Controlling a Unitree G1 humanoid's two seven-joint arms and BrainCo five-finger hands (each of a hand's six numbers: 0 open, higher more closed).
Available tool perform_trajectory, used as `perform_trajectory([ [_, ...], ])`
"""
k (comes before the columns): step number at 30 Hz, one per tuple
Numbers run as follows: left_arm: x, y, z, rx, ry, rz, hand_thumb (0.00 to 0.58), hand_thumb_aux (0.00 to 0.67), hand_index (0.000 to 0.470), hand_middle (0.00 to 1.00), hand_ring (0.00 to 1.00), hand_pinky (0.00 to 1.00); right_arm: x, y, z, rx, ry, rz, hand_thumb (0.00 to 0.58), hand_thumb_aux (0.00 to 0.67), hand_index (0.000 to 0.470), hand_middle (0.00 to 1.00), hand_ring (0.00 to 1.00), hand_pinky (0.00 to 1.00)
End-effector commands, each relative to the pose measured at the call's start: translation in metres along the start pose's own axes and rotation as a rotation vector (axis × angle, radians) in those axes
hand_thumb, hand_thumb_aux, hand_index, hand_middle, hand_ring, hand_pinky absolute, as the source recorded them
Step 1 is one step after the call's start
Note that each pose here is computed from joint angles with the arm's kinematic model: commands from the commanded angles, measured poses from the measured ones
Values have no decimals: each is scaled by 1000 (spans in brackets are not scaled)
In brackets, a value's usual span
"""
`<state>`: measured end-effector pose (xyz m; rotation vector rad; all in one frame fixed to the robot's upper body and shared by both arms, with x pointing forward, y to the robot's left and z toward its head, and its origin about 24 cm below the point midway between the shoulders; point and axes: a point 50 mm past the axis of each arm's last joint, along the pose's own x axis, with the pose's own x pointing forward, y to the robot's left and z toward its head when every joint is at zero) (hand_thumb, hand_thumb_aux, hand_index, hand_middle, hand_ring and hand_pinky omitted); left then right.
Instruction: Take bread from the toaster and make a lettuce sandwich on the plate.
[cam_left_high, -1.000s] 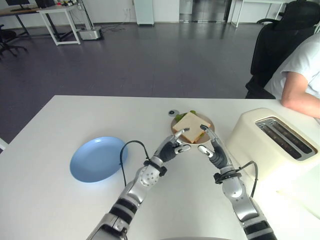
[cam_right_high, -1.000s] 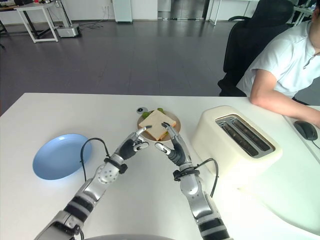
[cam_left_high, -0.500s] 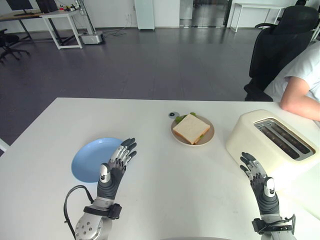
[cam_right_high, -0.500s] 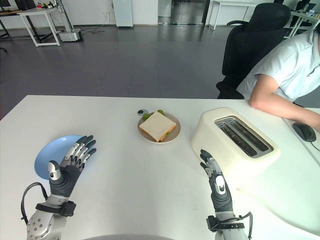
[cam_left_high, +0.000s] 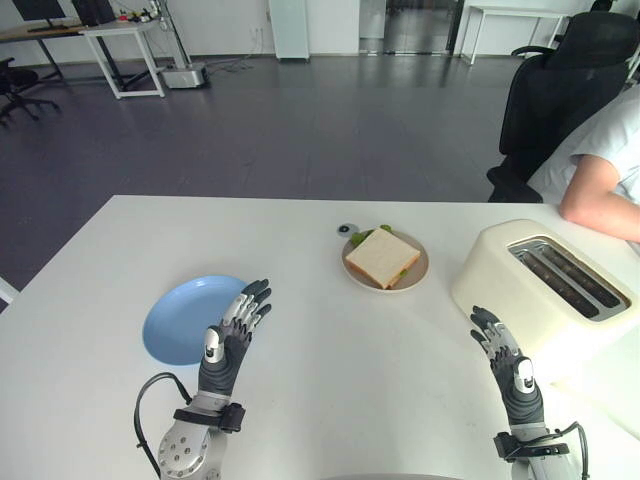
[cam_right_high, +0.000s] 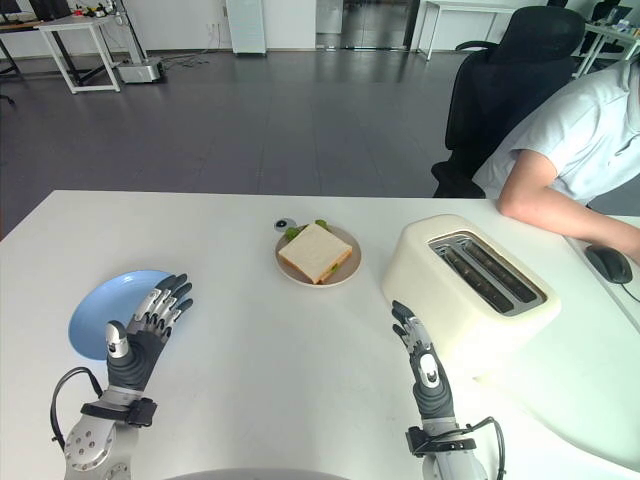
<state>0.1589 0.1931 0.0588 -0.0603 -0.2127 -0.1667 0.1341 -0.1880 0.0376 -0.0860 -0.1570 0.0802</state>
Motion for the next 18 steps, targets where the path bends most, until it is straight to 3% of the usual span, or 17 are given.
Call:
perform_trajectory([
  [1, -1, -1, -1, 8, 1, -3, 0, 0, 0, 0, 0, 0, 0, -3, 2, -16, -1, 1, 0, 0, 0, 0, 0, 0],
  [10, -11, -9, 1, -4, 14, -6, 0, 0, 0, 0, 0, 0, -9, -11, -3, 20, 78, -28, 0, 0, 0, 0, 0, 0],
  [18, -11, -14, 4, -15, 13, -15, 0, 0, 0, 0, 0, 0, -8, -14, -5, 49, 53, -46, 0, 0, 0, 0, 0, 0],
])
